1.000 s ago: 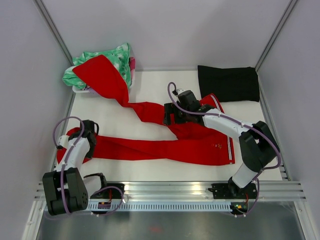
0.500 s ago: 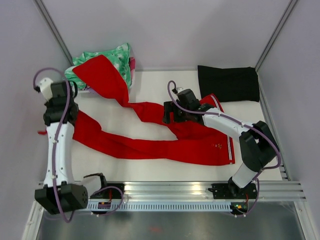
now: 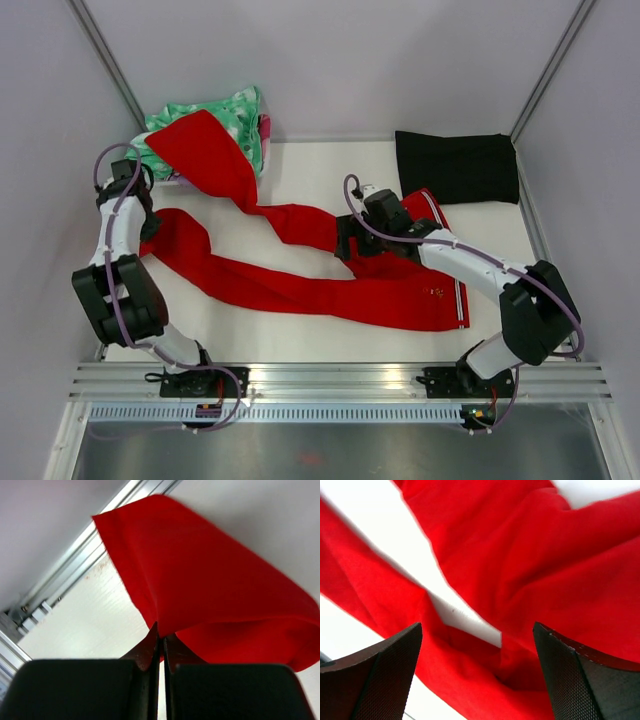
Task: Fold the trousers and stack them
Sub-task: Flatten the trousers out
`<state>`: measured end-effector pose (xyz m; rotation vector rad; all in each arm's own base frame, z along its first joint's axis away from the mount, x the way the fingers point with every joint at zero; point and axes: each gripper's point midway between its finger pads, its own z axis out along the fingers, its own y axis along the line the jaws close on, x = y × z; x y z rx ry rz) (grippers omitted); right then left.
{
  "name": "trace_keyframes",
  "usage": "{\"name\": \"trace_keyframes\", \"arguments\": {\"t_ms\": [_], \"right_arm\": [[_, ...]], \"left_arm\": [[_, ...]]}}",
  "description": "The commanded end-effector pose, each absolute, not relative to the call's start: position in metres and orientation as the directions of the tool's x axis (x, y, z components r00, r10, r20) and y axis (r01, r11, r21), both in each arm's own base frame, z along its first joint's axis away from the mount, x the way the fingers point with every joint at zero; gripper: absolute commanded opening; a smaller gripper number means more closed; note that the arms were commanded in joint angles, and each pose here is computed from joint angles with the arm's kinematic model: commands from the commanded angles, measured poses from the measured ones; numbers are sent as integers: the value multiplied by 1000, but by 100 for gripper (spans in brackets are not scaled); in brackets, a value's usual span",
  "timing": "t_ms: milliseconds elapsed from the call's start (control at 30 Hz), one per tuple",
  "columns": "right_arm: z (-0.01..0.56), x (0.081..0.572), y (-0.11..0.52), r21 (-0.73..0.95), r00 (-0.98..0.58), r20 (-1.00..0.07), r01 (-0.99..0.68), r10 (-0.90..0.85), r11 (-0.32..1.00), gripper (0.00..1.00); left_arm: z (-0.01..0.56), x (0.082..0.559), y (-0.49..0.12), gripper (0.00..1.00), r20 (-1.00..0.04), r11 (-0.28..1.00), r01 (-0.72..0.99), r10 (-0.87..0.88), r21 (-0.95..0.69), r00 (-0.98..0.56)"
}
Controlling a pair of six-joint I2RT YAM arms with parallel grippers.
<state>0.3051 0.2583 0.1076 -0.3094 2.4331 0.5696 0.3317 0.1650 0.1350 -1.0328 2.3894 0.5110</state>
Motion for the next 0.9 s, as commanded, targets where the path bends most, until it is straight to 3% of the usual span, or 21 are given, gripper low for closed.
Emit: {"name": "trace_keyframes", "arguments": {"t_ms": [0,100,167,467,667,867], "right_arm": [[127,289,278,325,-724,-667,-497,-178,804,98],[128,258,309,238,-618,-707,-666,-344,707,98],[113,243,318,74,-526,-708,-718,-471,692,98],[75,236,311,-224,-444,-652,-661,-614,716,98],[57,226,322,-253,-415,-609,-705,-675,662,92],[70,199,331,-159,-412,-656,-744,-633,649,90]], "left_arm": [[165,324,162,2,-626,585,-811,-643,-29,-442],[181,303,175,2,-625,501,-859,-706,-109,-333],[201,301,173,2,-642,499,-849,-711,-174,-286],[261,273,163,2,-712,515,-829,-664,-217,-226],[245,246,155,2,-688,469,-860,-693,-202,-216],[233,239,153,2,-684,454,-869,-698,-195,-212]]}}
